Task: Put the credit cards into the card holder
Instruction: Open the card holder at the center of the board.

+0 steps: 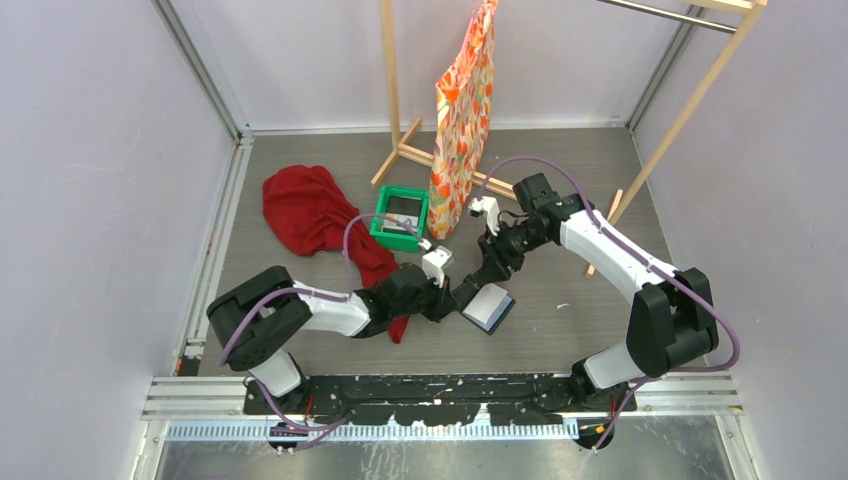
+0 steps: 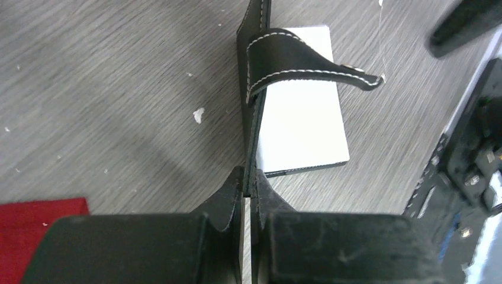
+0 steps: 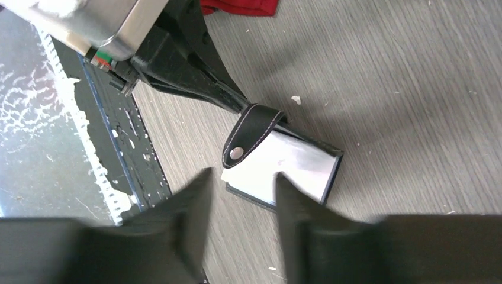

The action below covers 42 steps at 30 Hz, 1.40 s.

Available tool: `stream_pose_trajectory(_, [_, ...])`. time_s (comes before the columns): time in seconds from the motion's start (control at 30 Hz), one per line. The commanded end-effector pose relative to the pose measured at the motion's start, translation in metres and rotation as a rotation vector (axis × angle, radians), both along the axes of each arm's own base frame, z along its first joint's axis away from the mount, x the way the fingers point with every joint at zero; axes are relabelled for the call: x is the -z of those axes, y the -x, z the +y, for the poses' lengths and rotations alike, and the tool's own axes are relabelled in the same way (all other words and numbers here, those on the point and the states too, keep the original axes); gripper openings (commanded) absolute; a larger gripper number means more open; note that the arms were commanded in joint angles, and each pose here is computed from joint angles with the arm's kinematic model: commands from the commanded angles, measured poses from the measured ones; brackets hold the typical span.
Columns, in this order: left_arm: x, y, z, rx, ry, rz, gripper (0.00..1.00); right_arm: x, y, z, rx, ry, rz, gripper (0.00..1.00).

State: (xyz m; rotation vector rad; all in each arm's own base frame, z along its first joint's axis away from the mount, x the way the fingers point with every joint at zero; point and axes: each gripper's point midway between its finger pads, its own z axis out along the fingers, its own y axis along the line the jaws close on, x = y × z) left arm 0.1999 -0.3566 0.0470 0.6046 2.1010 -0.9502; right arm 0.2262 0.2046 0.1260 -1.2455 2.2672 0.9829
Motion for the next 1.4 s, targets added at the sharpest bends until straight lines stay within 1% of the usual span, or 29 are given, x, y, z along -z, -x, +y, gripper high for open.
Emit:
stream_pose_trajectory(0.0, [-0.021,0.000,-0.005,0.152,-0.045,-0.162,0.00,-0.008,-0.008,-0.006,-0.022,0.021,-0.110,0.55])
stream_pose_trajectory(0.03, [-0.023,0.005,-0.006,0.196,-0.056,-0.169,0.00,-0.007,-0.008,-0.009,-0.035,0.033,-0.139,0.64])
stream_pose_trajectory(0.07, [-0.025,0.009,-0.007,0.249,-0.071,-0.185,0.00,-0.005,-0.008,-0.012,-0.052,0.047,-0.164,0.71])
stream_pose_trajectory(0.1, [-0.026,0.013,-0.008,0.299,-0.090,-0.202,0.00,-0.002,-0.008,-0.016,-0.074,0.063,-0.190,0.76])
stream_pose_trajectory(0.17, [-0.028,0.019,-0.009,0.395,-0.121,-0.237,0.00,0.006,-0.009,-0.021,-0.113,0.081,-0.239,0.82])
stream_pose_trajectory(0.23, [-0.032,0.025,-0.011,0.475,-0.140,-0.257,0.00,0.012,-0.004,-0.023,-0.199,0.074,-0.294,0.84])
stream_pose_trajectory(0.33, [-0.036,0.028,-0.010,0.552,-0.175,-0.285,0.00,0.023,0.007,-0.025,-0.332,0.056,-0.370,0.86])
stream_pose_trajectory(0.47, [-0.039,0.028,-0.008,0.620,-0.182,-0.283,0.00,0.025,0.010,-0.029,-0.382,0.054,-0.409,0.86])
stream_pose_trajectory(0.57, [-0.043,0.025,-0.007,0.639,-0.163,-0.273,0.00,0.027,0.018,-0.029,-0.433,0.030,-0.406,0.86])
stream_pose_trajectory(0.63, [-0.046,0.023,-0.008,0.655,-0.146,-0.281,0.00,0.031,0.024,-0.027,-0.466,0.003,-0.393,0.84])
stream_pose_trajectory(0.7, [-0.048,0.024,-0.010,0.679,-0.134,-0.288,0.00,0.035,0.027,-0.023,-0.485,-0.025,-0.381,0.78])
stream_pose_trajectory(0.8, [-0.049,0.022,-0.013,0.692,-0.126,-0.283,0.00,0.038,0.032,-0.015,-0.519,-0.038,-0.339,0.65])
stream_pose_trajectory(0.9, [-0.050,0.017,-0.015,0.683,-0.119,-0.285,0.00,0.044,0.041,-0.011,-0.560,-0.047,-0.302,0.55])
stream_pose_trajectory(0.97, [-0.052,0.014,-0.016,0.671,-0.107,-0.288,0.00,0.047,0.042,-0.009,-0.570,-0.036,-0.297,0.43])
stream_pose_trajectory(1.0, [-0.053,0.012,-0.016,0.663,-0.100,-0.291,0.00,0.048,0.041,-0.009,-0.567,-0.029,-0.295,0.34])
stream_pose_trajectory(1.1, [-0.061,0.006,-0.016,0.618,-0.070,-0.296,0.00,0.045,0.034,-0.009,-0.536,-0.007,-0.295,0.13])
stream_pose_trajectory(1.13, [-0.064,0.004,-0.016,0.599,-0.058,-0.302,0.00,0.044,0.033,-0.009,-0.522,-0.004,-0.295,0.08])
stream_pose_trajectory(1.2, [-0.070,0.000,-0.014,0.562,-0.031,-0.311,0.00,0.041,0.033,-0.009,-0.502,-0.004,-0.301,0.02])
stream_pose_trajectory(1.37, [-0.083,-0.002,-0.008,0.524,0.023,-0.332,0.00,0.031,0.034,-0.007,-0.455,-0.020,-0.303,0.01])
